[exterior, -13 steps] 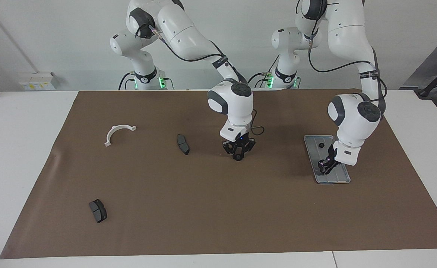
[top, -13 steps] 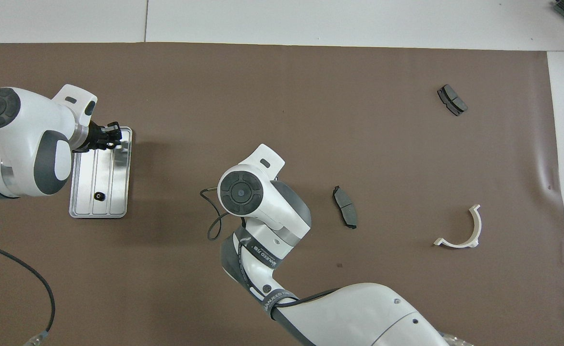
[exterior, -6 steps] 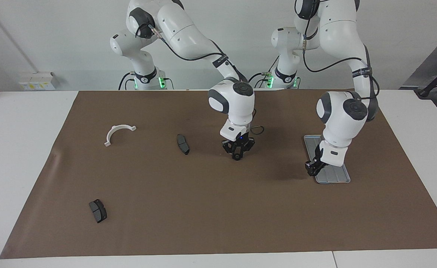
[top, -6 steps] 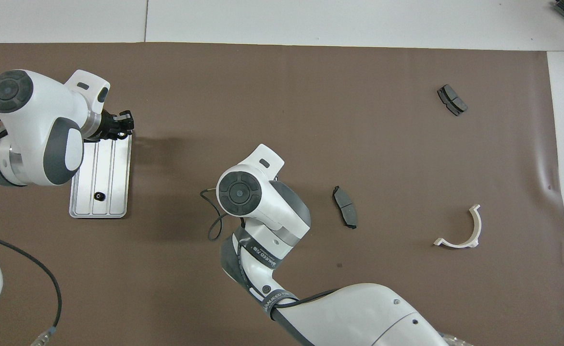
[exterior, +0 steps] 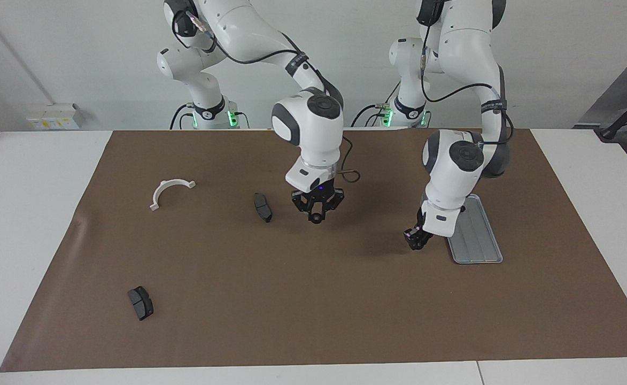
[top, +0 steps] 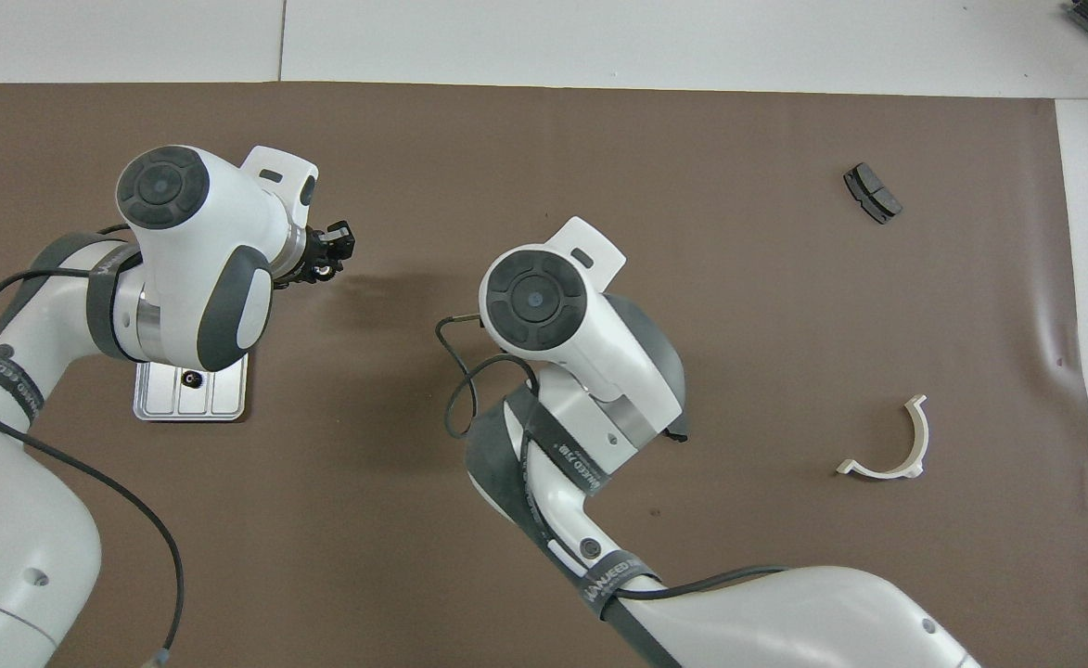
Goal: Place bearing gear from tray to pile
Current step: 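Lift a bearing with the left gripper while the right gripper carries one away, then place the bearing with the right gripper while the left gripper sets one centrally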
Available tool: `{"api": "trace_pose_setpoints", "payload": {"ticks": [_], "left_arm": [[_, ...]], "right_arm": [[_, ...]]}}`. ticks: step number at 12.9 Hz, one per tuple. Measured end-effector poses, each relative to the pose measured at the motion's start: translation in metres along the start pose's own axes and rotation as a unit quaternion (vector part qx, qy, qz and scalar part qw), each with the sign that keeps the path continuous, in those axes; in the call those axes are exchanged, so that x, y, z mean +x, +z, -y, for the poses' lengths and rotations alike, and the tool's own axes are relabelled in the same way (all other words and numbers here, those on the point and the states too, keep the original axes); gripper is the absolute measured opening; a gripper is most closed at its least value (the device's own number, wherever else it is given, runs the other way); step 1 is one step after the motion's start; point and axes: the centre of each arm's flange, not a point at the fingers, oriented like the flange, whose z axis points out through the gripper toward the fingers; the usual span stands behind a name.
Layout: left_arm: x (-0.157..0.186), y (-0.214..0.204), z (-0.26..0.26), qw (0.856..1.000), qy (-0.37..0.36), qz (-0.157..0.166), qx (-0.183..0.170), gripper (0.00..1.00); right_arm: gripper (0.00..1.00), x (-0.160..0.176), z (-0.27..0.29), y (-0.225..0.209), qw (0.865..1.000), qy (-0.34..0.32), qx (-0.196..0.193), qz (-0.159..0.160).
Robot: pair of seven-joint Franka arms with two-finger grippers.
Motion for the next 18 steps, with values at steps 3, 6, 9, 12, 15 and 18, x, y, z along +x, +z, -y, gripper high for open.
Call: {"api": "trace_pose_setpoints", "payload": {"ticks": [3,6,9,12,15,18], "left_arm": [[-0.040,0.002,-0.046,1.000,0.016,0.004,-0.002,0.36],[-0.079,0.001,-0.086,1.000,0.024,0.001,-0.011,0.36],[-0.115,0.001,-0.119,0.999,0.027,-0.005,-0.025,0.36],[-0.139,-0.001,-0.138,0.998,0.043,-0.009,-0.035,0.36],[-0.148,-0.003,-0.147,0.998,0.051,-0.015,-0.045,0.37],[-0.153,-0.004,-0.151,0.997,0.056,-0.017,-0.049,0.64]], "right_arm": [[0.35,0.021,-0.098,-0.021,1.000,-0.016,-0.012,0.024],[0.35,0.040,-0.196,-0.006,0.999,-0.027,0.002,0.042],[0.35,0.042,-0.269,0.019,0.998,-0.035,0.015,0.051],[0.35,0.031,-0.322,0.061,0.998,-0.047,0.018,0.037],[0.35,0.019,-0.346,0.096,0.998,-0.050,0.017,0.042],[0.35,0.015,-0.344,0.119,0.998,-0.050,0.017,0.033]]}}
